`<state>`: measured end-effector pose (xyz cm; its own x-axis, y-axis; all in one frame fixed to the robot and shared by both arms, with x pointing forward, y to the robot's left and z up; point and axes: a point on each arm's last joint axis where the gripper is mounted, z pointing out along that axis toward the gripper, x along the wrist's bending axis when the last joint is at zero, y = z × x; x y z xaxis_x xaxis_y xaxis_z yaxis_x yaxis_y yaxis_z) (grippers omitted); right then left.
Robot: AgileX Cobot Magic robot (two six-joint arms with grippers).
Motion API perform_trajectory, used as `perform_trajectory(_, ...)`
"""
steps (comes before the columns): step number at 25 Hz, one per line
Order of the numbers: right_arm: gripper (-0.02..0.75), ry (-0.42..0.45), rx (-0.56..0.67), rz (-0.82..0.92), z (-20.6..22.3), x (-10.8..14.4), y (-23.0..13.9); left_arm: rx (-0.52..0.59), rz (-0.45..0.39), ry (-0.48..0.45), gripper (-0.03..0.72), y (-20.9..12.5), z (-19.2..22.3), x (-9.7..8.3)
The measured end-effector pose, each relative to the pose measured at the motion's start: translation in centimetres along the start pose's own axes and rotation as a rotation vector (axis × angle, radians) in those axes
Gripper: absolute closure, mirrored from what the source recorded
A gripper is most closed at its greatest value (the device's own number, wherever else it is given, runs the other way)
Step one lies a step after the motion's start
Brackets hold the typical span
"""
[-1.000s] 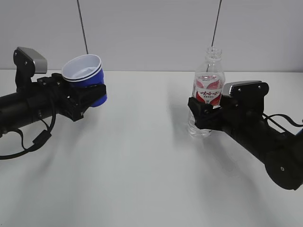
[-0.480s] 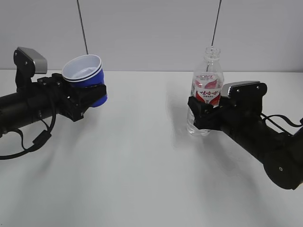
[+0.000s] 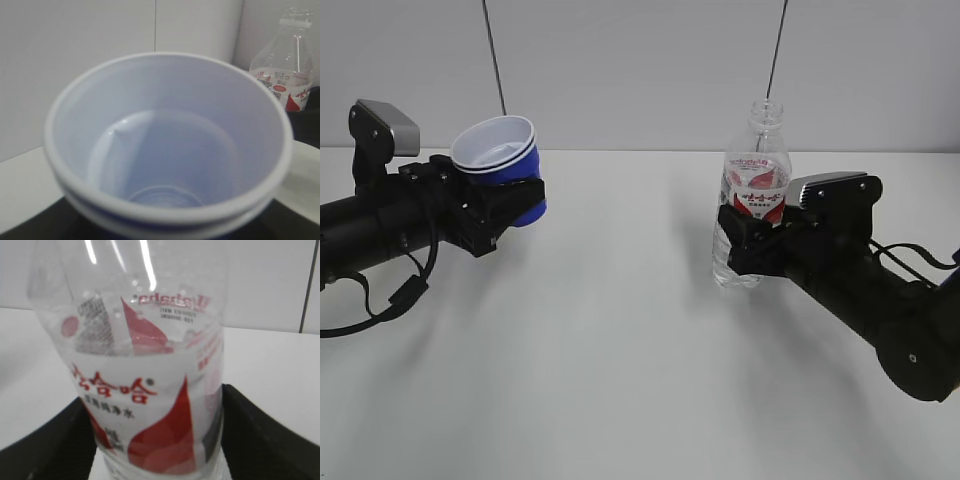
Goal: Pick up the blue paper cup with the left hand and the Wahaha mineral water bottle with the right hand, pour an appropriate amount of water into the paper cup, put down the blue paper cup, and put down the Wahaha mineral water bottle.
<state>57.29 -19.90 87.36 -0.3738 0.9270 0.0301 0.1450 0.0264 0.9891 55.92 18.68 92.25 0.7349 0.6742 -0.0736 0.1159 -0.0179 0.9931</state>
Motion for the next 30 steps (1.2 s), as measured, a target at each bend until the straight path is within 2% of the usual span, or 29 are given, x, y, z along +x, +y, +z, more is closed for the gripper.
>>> perform_trajectory(11, 0.275, 0.002, -0.001, -0.001, 0.0, 0.0, 0.0, 0.001, 0.001, -0.001, 0.251, 0.0, 0.0, 0.0)
perform_trajectory(22, 0.28, 0.003, -0.001, 0.0, 0.0, 0.0, 0.0, 0.006, 0.008, -0.015, 0.251, -0.1, 0.0, -0.1)
perform_trajectory(30, 0.281, 0.003, -0.001, 0.003, 0.0, 0.0, 0.0, 0.013, 0.017, -0.076, 0.251, -0.1, 0.8, -1.8)
